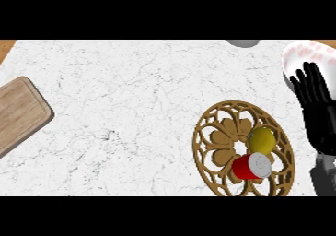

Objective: Pick the lemon from the placemat and place it in the bowl

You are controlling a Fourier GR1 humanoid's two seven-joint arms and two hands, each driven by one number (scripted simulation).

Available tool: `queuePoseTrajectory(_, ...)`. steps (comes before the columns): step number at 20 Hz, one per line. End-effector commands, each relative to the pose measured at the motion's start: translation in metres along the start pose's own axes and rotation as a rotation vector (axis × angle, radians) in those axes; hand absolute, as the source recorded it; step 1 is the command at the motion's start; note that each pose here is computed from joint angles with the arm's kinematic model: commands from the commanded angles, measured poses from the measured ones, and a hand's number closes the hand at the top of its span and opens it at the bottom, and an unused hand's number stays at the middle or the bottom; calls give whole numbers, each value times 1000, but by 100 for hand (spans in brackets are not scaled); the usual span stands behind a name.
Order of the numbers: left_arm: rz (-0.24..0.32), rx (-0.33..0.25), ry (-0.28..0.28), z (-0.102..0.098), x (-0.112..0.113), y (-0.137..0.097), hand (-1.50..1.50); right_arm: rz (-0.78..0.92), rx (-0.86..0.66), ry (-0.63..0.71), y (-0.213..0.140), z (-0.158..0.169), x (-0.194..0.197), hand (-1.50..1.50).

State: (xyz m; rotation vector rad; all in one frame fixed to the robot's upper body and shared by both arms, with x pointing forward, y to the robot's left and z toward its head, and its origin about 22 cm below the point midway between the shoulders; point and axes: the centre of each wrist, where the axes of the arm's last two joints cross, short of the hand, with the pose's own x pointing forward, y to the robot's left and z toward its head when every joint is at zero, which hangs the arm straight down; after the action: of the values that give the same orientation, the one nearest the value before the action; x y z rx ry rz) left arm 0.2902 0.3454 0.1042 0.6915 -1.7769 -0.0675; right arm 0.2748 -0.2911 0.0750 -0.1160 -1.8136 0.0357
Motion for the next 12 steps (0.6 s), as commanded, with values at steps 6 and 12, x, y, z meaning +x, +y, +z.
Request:
queuePoseTrajectory(6, 115, -103, 224, 31, -31, -23, 0, 439, -289, -541, -34, 22, 87, 150)
queuePoseTrajectory(12, 139, -130, 291, 46, -41, -20, 0, 647, -789, 66, -51, 117, -21, -150)
